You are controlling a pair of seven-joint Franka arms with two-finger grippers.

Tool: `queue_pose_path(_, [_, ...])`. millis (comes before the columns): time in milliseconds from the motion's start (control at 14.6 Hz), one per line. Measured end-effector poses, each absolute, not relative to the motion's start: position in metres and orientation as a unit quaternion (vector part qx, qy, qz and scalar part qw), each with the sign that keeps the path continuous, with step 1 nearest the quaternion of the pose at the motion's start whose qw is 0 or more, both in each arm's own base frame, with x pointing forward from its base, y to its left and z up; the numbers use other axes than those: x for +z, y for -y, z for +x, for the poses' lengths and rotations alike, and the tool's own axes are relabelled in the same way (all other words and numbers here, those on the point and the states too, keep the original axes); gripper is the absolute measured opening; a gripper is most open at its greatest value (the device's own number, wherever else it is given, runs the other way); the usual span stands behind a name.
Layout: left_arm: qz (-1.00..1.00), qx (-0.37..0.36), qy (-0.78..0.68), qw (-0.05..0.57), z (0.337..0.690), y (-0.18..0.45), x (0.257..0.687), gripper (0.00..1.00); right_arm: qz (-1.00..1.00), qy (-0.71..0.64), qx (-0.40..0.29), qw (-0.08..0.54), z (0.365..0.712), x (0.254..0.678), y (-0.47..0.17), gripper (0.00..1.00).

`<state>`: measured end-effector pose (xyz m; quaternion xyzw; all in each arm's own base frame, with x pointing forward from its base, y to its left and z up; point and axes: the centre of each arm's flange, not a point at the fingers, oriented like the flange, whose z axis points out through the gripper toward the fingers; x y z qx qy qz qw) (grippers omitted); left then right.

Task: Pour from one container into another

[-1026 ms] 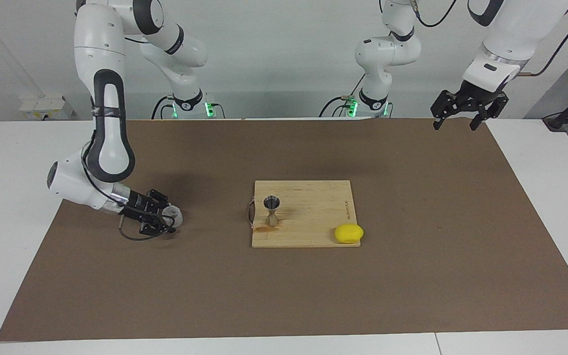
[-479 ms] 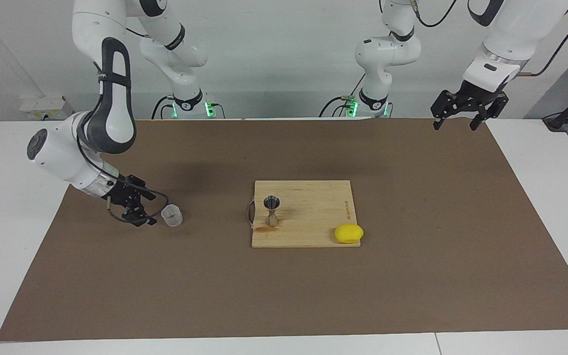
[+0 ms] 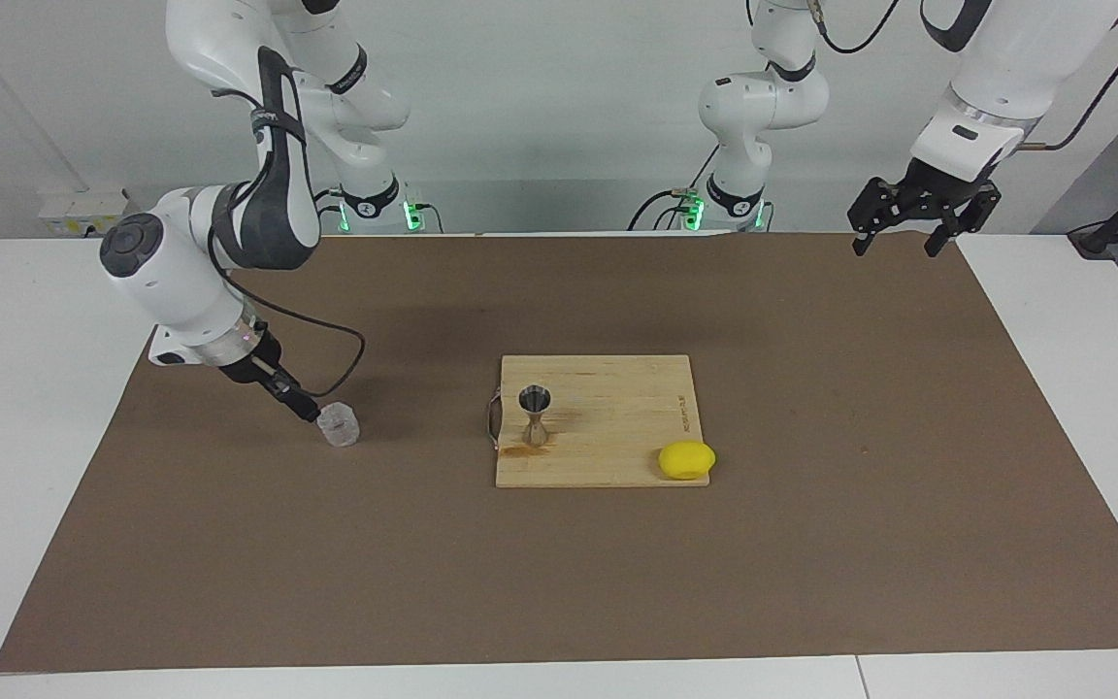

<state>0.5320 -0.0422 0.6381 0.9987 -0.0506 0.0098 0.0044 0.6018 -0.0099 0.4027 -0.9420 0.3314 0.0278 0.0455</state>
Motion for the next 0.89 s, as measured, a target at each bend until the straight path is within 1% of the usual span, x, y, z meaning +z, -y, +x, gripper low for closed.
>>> queue_pose_path(205, [0.999, 0.010, 0.051, 0.004, 0.532, 0.042, 0.638, 1.00, -0.968, -0.249, 0.022, 0.021, 0.589, 0.436, -0.027, 1.00])
queue_pose_path(410, [0.999, 0.010, 0.051, 0.004, 0.532, 0.042, 0.638, 1.00, -0.983, -0.181, 0.011, -0.008, 0.577, 0.487, -0.041, 1.00])
queue_pose_path(684, [0.999, 0.010, 0.051, 0.004, 0.532, 0.042, 0.638, 1.00, -0.987, -0.163, -0.008, -0.008, 0.578, 0.560, -0.036, 1.00])
queue_pose_path(889, [0.999, 0.010, 0.051, 0.004, 0.532, 0.042, 0.638, 1.00, -0.987, -0.163, -0.012, -0.008, 0.576, 0.593, -0.036, 1.00])
